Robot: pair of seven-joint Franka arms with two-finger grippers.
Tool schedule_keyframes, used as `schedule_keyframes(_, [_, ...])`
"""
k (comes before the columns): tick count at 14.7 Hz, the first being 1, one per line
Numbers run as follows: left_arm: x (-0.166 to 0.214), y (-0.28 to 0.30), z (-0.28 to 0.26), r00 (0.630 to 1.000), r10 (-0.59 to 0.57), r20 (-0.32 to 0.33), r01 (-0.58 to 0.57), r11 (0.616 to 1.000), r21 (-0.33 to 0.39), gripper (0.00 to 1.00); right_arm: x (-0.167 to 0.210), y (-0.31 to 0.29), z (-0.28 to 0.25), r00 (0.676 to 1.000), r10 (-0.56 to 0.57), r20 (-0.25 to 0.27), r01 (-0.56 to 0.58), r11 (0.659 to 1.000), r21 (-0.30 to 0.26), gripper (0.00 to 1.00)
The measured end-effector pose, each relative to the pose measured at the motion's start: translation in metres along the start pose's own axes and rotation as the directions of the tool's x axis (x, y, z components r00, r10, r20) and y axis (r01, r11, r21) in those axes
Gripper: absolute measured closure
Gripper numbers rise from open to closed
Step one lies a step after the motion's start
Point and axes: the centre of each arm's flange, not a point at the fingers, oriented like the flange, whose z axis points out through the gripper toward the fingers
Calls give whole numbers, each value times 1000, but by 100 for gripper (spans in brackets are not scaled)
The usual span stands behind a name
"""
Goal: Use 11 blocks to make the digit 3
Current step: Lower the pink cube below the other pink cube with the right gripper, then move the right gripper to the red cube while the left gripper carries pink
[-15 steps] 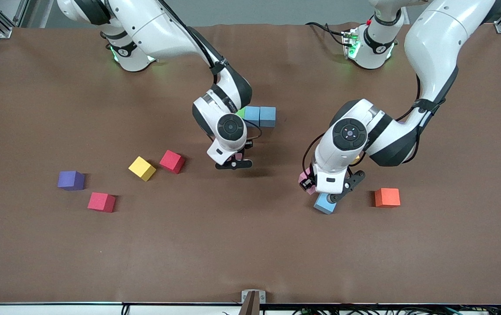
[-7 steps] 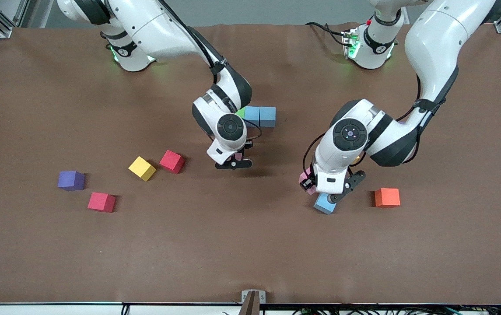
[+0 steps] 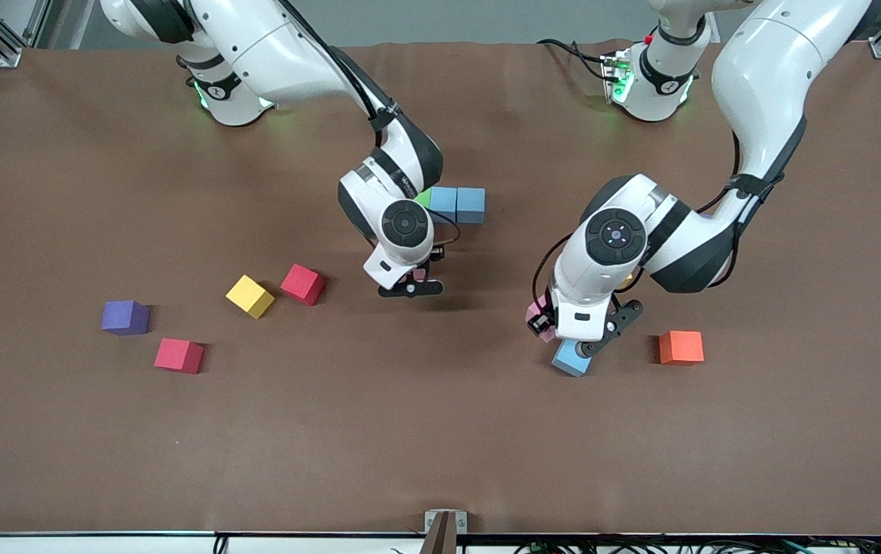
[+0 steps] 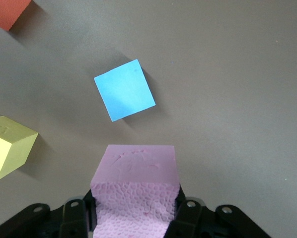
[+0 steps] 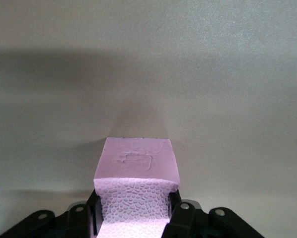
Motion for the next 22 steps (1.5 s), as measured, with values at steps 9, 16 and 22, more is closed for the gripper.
schedule_keyframes(9, [1, 0, 0, 1000, -1, 0, 1, 1000, 0, 45, -9, -1, 21, 999, 40, 33, -39, 999, -16, 0])
schedule_keyframes(16, [1, 0, 0, 1000, -2, 0, 2, 1000, -1, 45, 2, 0, -38, 998, 62, -29, -60, 996, 61, 0])
schedule_keyframes(22, [1, 0, -1, 1000, -2, -1, 2, 1000, -1, 45, 31, 85, -126, 983, 181, 6, -181, 982, 50, 0])
